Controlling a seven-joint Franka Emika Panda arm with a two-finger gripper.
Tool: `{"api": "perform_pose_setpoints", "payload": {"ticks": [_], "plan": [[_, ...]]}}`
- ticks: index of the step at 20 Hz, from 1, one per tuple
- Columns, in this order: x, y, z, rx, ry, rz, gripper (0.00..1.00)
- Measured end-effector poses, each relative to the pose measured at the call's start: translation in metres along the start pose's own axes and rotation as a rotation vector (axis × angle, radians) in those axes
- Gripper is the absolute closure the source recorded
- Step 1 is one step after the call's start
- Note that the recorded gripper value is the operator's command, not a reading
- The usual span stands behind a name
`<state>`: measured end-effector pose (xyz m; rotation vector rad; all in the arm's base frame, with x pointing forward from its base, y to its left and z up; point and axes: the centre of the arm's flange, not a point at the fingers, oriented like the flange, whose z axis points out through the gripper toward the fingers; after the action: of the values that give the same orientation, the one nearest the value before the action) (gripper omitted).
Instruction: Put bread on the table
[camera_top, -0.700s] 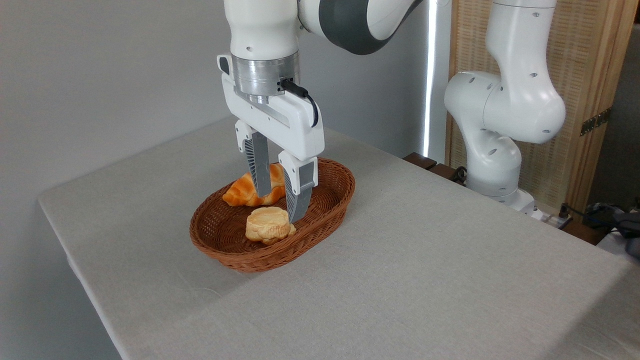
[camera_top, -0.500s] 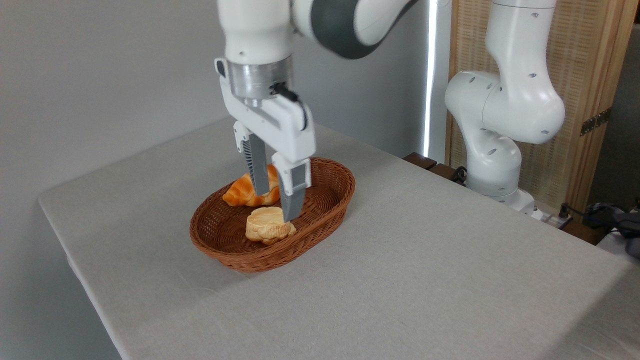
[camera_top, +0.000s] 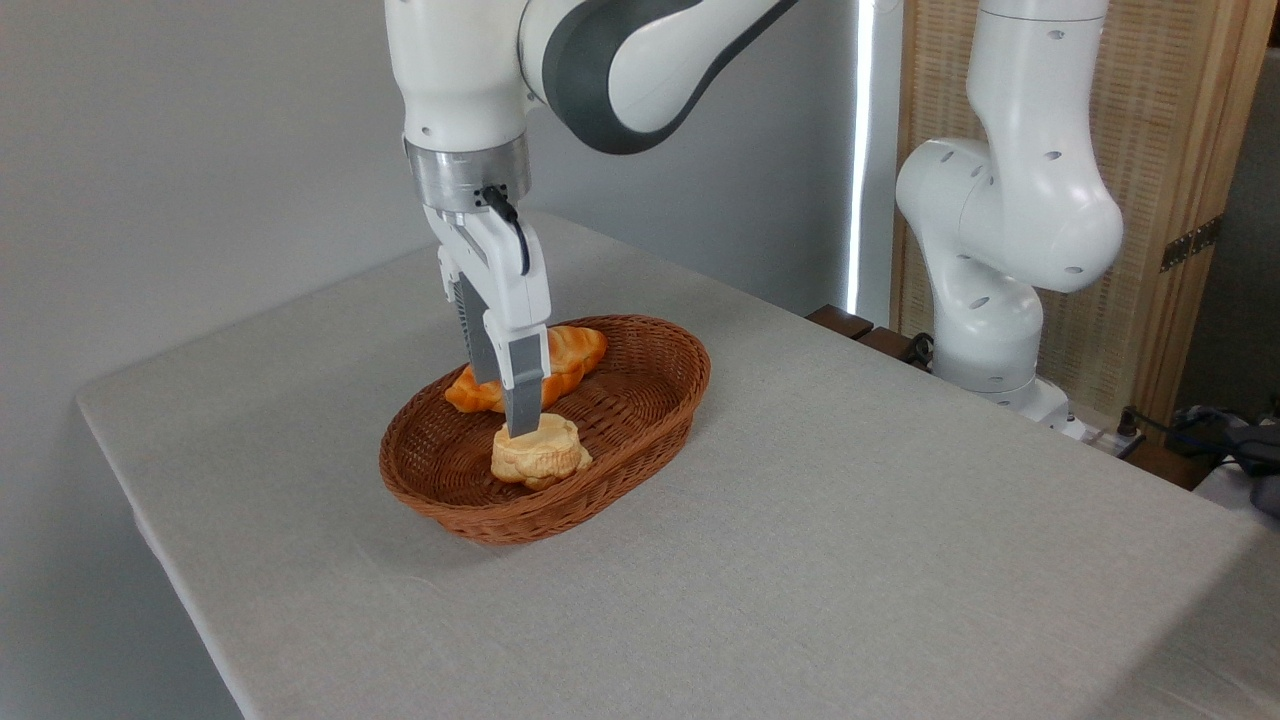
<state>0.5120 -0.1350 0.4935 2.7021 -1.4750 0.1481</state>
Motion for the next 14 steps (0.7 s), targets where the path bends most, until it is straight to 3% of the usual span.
{"api": "perform_pose_setpoints", "payload": {"ticks": [4,6,10,14], "plan": [[-0.003,0.006,0.016,-0.018,-0.021,0.094,0.00],[-0.007,0.005,0.021,0.000,-0.051,0.139,0.00],[-0.006,0.009,0.030,0.027,-0.071,0.181,0.00],[-0.001,0.017,0.039,0.021,-0.076,0.200,0.00]]}}
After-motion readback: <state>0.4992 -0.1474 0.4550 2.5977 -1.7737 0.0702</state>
